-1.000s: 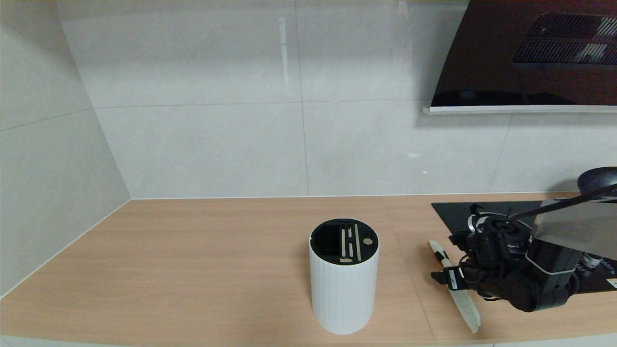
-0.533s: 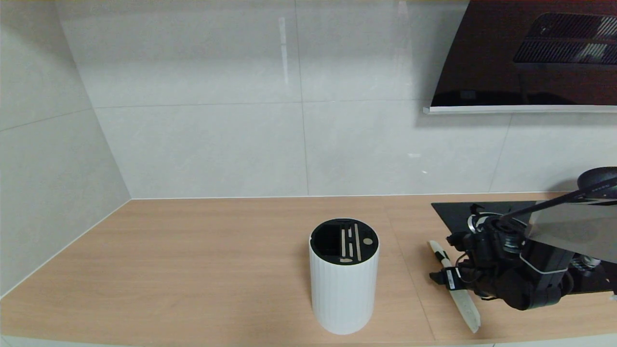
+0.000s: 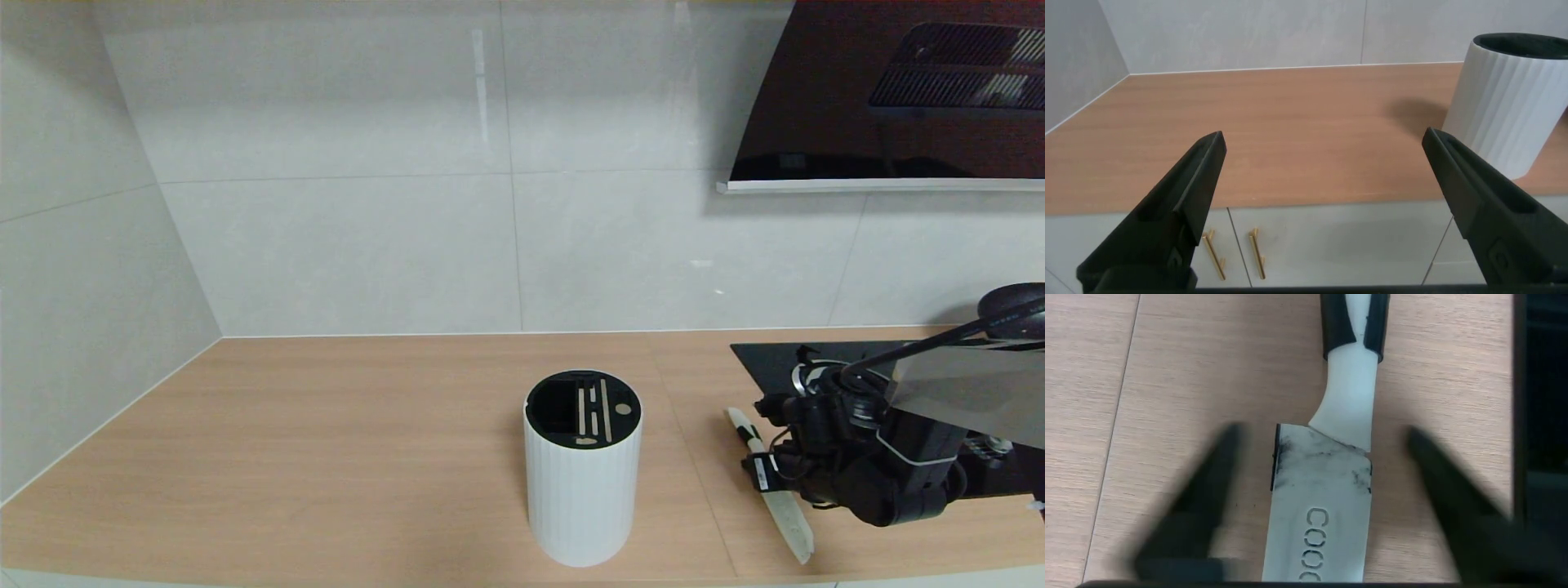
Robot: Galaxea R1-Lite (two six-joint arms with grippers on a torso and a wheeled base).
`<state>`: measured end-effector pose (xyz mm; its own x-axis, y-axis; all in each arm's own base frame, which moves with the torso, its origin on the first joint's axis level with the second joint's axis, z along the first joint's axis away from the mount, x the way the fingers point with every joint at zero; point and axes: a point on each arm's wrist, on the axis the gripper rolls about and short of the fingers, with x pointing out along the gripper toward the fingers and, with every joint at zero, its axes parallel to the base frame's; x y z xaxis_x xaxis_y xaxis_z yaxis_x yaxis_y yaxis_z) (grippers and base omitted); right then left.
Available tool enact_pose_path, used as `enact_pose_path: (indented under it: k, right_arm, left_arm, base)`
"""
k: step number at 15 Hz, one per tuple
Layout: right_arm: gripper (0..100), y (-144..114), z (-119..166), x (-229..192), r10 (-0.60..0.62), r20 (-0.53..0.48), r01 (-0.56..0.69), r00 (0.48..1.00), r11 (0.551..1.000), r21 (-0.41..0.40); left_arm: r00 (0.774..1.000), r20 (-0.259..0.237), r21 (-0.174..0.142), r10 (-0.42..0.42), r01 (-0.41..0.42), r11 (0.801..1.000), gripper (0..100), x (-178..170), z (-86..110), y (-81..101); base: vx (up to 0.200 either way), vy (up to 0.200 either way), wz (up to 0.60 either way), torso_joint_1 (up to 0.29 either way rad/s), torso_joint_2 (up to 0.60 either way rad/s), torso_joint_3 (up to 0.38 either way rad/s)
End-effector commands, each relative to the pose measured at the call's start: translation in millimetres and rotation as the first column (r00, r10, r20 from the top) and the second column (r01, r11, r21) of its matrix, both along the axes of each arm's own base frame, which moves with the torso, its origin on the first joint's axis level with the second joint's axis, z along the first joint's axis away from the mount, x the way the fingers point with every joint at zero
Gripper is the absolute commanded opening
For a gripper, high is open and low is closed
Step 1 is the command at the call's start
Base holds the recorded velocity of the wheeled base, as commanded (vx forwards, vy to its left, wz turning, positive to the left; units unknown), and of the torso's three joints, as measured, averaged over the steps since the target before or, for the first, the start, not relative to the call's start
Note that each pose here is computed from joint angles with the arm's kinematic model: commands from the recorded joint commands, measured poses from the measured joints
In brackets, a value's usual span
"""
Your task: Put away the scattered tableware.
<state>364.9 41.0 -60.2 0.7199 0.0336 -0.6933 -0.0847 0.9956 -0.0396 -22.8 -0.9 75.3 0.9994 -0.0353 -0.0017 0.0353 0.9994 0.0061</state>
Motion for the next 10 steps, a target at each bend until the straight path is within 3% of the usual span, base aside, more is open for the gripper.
enact_pose_path:
  k: [1,10]
  right_arm:
    - [0,0,-2,-1,-0.001,-0.01,0.001,1.0,1.0,-0.004]
    - [0,-2,7,0,-0.016,0.018,0.016,1.0,1.0,-0.003]
  left_arm:
    - [1.0,0.0,0.0,0.0,0.0,1.0,100,0,0.0,0.0]
    - [1.0,0.0,0.0,0.0,0.0,1.0,100,0,0.0,0.0]
  base:
    - [0.0,0.0,0.0,0.0,0.0,0.0]
    - [0.0,0.0,0.0,0.0,0.0,0.0]
